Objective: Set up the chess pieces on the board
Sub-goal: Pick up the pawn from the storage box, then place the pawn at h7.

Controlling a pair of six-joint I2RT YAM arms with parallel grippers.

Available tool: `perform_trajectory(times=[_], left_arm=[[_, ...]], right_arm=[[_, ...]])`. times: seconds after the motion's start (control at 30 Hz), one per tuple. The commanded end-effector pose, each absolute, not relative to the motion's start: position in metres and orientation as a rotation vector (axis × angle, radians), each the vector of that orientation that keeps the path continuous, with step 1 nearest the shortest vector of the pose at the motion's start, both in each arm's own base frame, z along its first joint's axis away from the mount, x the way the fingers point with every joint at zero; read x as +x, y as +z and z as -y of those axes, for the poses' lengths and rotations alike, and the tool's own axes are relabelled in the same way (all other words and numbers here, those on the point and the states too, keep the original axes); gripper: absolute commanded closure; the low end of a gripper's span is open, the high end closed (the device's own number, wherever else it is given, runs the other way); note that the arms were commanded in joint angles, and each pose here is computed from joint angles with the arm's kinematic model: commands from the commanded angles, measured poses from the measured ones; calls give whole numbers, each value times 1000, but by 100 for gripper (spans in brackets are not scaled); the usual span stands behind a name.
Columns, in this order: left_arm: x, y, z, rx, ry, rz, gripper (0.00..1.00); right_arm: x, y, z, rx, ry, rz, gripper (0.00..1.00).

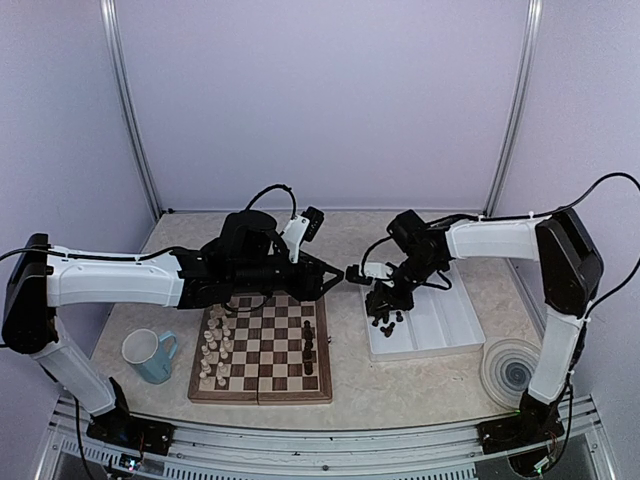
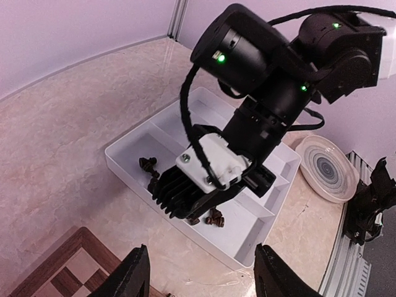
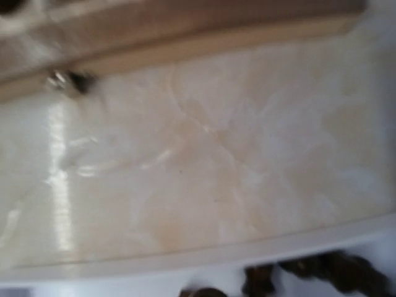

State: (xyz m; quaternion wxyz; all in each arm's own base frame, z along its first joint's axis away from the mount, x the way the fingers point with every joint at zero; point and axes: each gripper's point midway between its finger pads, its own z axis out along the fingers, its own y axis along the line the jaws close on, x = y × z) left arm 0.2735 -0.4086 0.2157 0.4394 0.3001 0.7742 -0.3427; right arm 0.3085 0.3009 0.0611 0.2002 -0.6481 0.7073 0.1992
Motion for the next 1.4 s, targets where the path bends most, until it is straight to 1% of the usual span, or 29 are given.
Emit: perform_trajectory(times=[0.0,0.13,0.23,0.33,0.4,0.47,0.53,0.63,0.67,0.8,0.93,1.03,1.13,1.37], left_arm=[[274,232,404,750,-843,-1886,42],[281,238,397,750,-834,-1895,43],[296,255,380,724,-796,-1909,43],[328,285,348,603,-753,-1906,43],[349,307,321,491,-770,-1892,43],[365,329,295,417,-793,-1857,43],[379,339,271,372,-745,-1831,43],[395,332,233,276,-650,-1825,43],[397,318,222,247,-637,-1840,43],[399,310,182,161,-590,-1782,43],[401,317,173,162,-543,-1779,43],[398,321,172,155,-567,-1765,42],[395,326,172,159,-578,-1750,42],[392,329,176,172,-608,-1745,42]], right_arm=[[298,123,-305,-1772,579,-1885,88],[285,146,-304,-1762,621,-1867,88],[278,159,-308,-1777,603,-1838,88],[271,170,-322,-1825,572,-1790,88],[265,177,-336,-1858,575,-1755,88],[258,184,-355,-1888,591,-1710,88],[243,187,-380,-1942,606,-1652,88],[222,181,-412,-2029,616,-1611,88],[214,179,-422,-2054,625,-1597,88],[177,158,-454,-2177,649,-1574,88],[143,122,-466,-2319,575,-1555,88],[128,103,-470,-2384,520,-1539,88],[124,89,-469,-2422,459,-1541,88],[124,76,-468,-2438,432,-1560,87]])
